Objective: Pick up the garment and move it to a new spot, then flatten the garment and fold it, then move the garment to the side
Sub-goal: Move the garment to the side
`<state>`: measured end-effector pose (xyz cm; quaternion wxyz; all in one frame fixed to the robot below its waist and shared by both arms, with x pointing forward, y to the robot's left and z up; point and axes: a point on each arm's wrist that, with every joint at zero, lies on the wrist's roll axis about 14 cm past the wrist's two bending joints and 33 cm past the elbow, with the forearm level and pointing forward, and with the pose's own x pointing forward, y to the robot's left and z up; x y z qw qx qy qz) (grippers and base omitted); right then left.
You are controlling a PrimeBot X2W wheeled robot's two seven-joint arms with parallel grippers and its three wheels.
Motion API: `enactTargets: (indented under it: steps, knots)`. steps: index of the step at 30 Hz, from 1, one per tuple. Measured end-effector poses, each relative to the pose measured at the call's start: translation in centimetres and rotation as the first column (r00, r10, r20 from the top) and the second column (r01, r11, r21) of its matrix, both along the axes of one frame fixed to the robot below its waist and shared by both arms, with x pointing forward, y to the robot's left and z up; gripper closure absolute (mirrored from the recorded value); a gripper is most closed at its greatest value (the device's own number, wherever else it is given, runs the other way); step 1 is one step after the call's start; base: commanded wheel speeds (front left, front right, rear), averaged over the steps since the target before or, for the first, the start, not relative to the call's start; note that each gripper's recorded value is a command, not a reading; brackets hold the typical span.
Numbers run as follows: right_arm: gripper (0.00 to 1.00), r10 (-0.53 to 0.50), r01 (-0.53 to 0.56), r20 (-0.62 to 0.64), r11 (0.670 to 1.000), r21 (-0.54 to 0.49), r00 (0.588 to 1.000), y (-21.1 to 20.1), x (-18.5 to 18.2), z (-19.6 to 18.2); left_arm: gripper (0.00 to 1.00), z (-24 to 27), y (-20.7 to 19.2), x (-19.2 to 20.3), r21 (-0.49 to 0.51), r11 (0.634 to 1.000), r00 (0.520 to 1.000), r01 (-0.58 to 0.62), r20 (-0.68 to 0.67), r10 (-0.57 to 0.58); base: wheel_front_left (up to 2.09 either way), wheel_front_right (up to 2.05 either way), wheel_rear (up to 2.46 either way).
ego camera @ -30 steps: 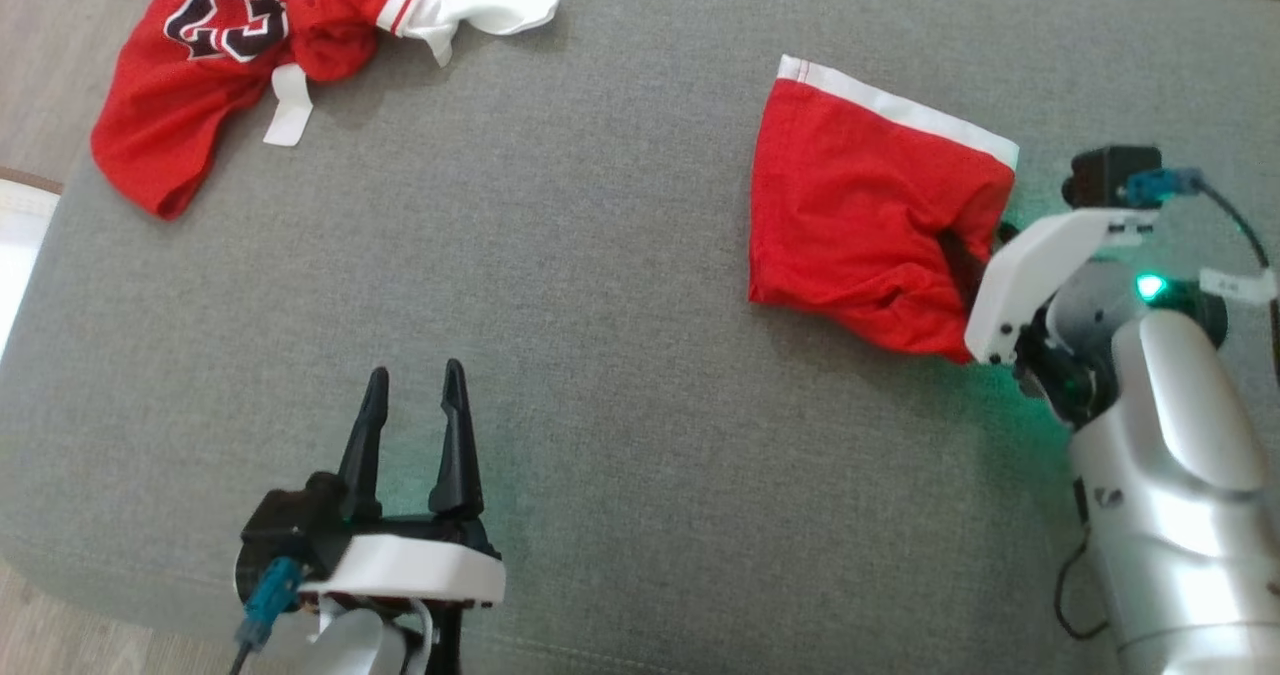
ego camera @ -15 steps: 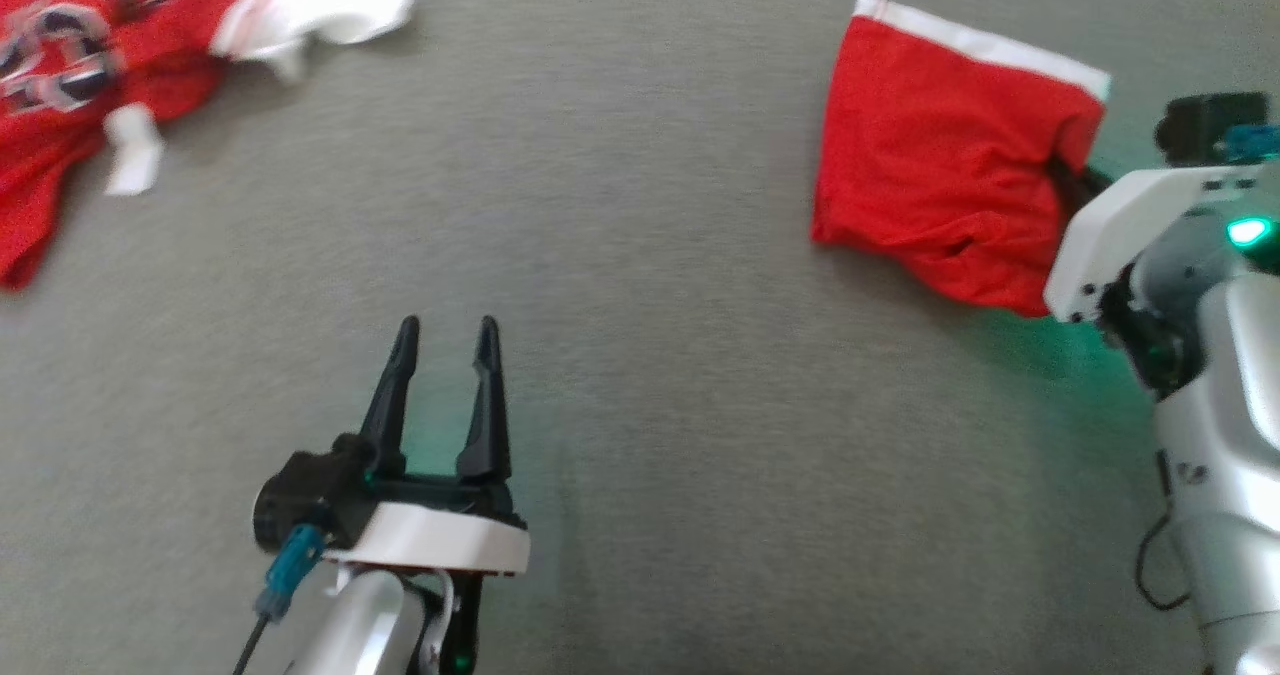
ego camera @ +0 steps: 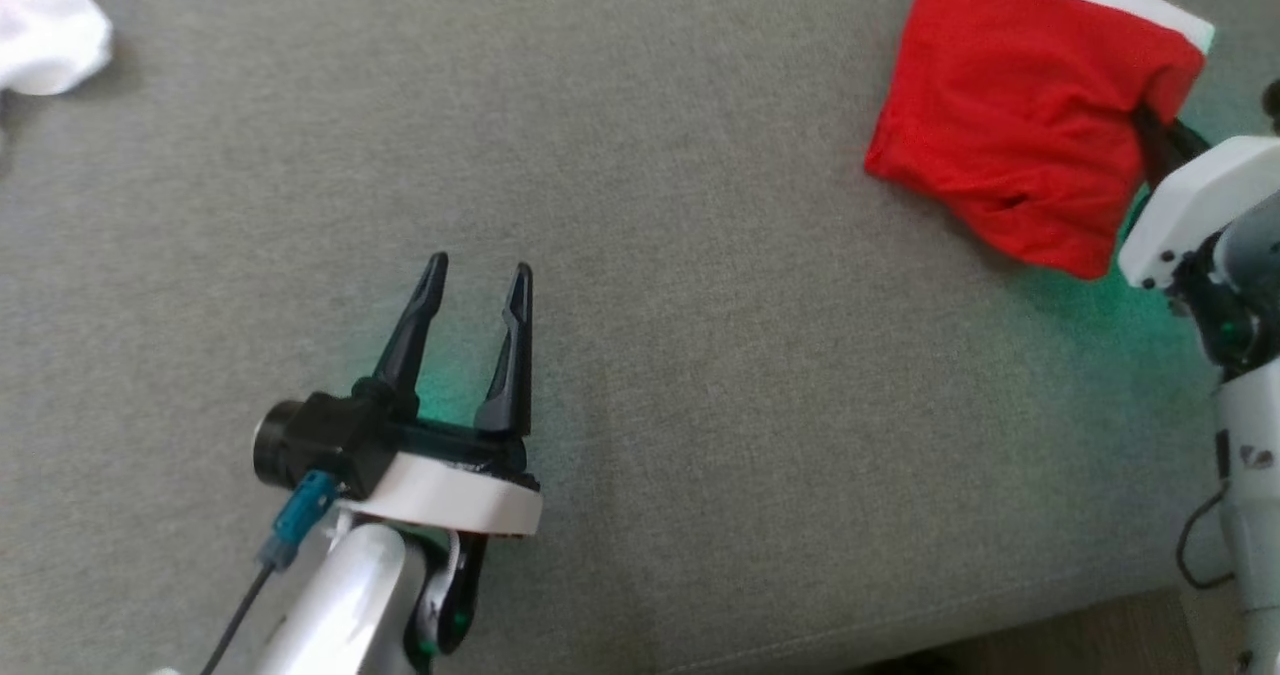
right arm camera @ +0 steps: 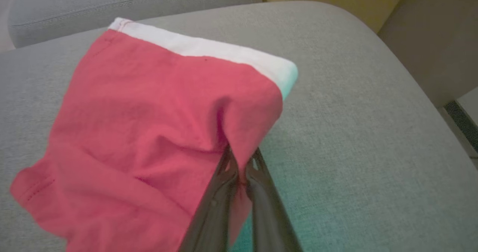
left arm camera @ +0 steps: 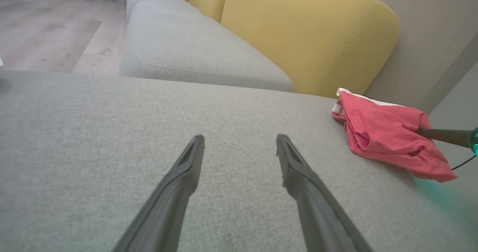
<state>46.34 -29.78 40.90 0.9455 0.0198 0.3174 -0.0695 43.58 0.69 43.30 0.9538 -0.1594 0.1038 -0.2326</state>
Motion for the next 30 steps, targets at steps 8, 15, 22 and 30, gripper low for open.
enactTargets:
  steps: [8,15,22,30]
  knots:
    - [1.00,-0.062,0.060,-0.022,0.993,-0.103,0.998,-4.5,4.2,1.0,0.00,-2.0,1.6,0.7,0.040,0.999,0.999,-0.025,-0.043,0.027,0.00,0.00,0.00]
    - [1.00,-0.083,0.065,-0.089,0.981,-0.180,0.993,-6.2,6.5,-0.3,0.00,-3.2,3.9,0.8,0.067,0.994,0.993,-0.087,-0.071,0.092,0.00,0.00,0.00]
    - [1.00,-0.131,0.101,-0.111,0.964,-0.246,0.985,-8.8,6.7,-0.6,0.00,-4.0,5.0,0.8,0.080,0.990,0.989,-0.118,-0.085,0.125,0.00,0.00,0.00]
    - [0.39,-0.137,0.120,-0.036,0.947,-0.299,0.990,-9.8,7.7,1.3,0.00,-4.0,4.7,1.4,0.077,0.991,0.990,-0.112,-0.077,0.117,0.00,0.00,0.00]
